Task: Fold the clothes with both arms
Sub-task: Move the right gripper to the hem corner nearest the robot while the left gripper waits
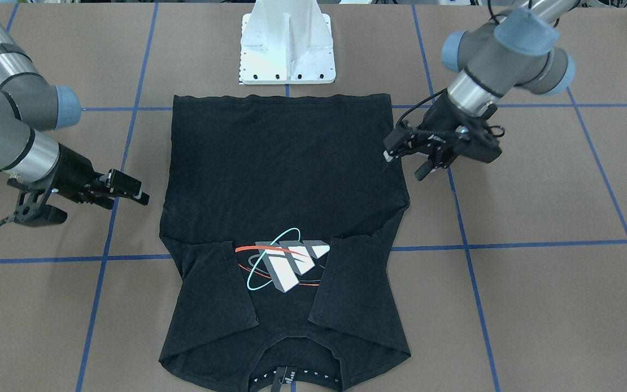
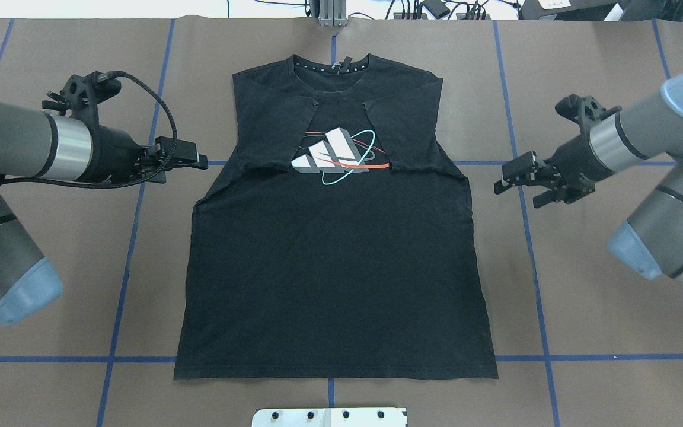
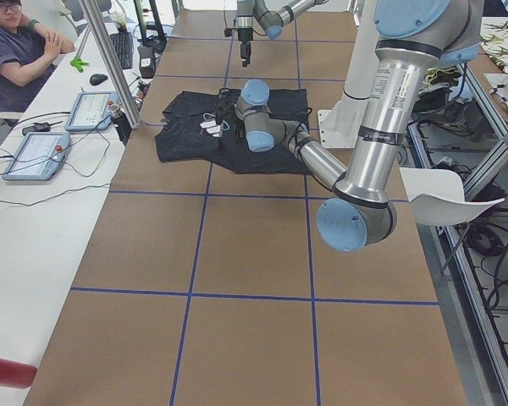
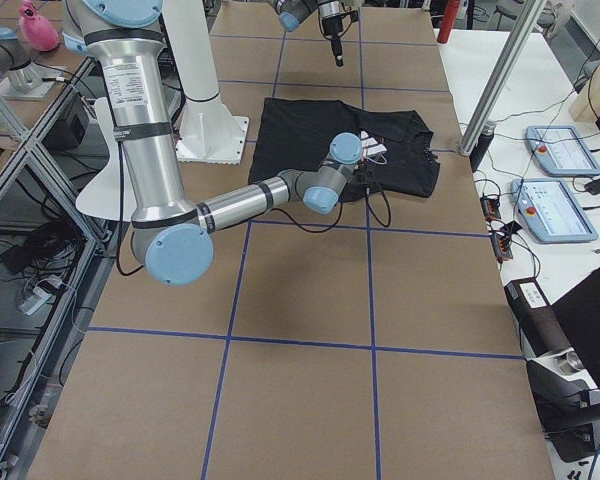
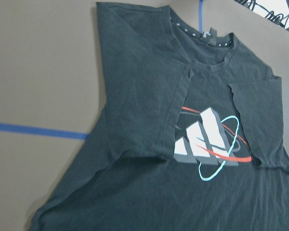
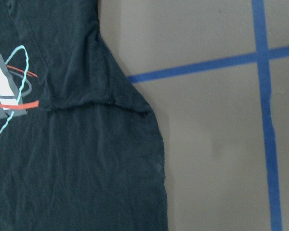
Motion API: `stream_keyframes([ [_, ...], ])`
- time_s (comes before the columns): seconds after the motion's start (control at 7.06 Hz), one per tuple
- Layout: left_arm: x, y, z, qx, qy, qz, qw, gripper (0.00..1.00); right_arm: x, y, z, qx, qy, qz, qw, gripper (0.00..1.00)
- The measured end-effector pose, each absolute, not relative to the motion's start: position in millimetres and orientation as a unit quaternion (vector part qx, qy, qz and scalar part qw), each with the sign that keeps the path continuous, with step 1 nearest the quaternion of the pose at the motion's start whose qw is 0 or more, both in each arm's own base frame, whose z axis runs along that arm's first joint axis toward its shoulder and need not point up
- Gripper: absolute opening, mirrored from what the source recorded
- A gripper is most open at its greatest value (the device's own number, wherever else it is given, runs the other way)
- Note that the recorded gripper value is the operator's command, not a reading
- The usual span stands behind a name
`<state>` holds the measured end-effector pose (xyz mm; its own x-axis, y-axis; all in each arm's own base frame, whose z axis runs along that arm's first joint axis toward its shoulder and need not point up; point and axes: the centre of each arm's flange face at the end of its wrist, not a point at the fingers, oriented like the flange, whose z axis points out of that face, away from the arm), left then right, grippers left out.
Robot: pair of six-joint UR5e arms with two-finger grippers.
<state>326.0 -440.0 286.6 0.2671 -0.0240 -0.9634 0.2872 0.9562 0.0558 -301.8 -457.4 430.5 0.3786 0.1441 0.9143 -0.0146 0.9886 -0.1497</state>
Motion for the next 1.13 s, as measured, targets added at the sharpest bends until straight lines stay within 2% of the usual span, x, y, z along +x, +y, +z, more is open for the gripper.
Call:
stream_keyframes([
  [0.28, 318.9, -430.3, 276.7, 0.116, 0.604, -0.095, 0.783, 0.99, -314.8, -391.8, 446.8, -0.114, -0.54, 0.046, 0.833, 1.0],
  [0.71, 317.0, -427.4, 267.8, 0.122, 0.61, -0.091, 0.777, 0.99, -385.9, -314.6, 443.3, -0.16, -0.524, -0.019, 0.837, 1.0],
  [1.13, 318.5, -428.4, 261.7, 0.126, 0.613, -0.09, 0.775, 0.99, -429.9, -254.5, 436.7, -0.173, -0.513, -0.063, 0.839, 0.99],
])
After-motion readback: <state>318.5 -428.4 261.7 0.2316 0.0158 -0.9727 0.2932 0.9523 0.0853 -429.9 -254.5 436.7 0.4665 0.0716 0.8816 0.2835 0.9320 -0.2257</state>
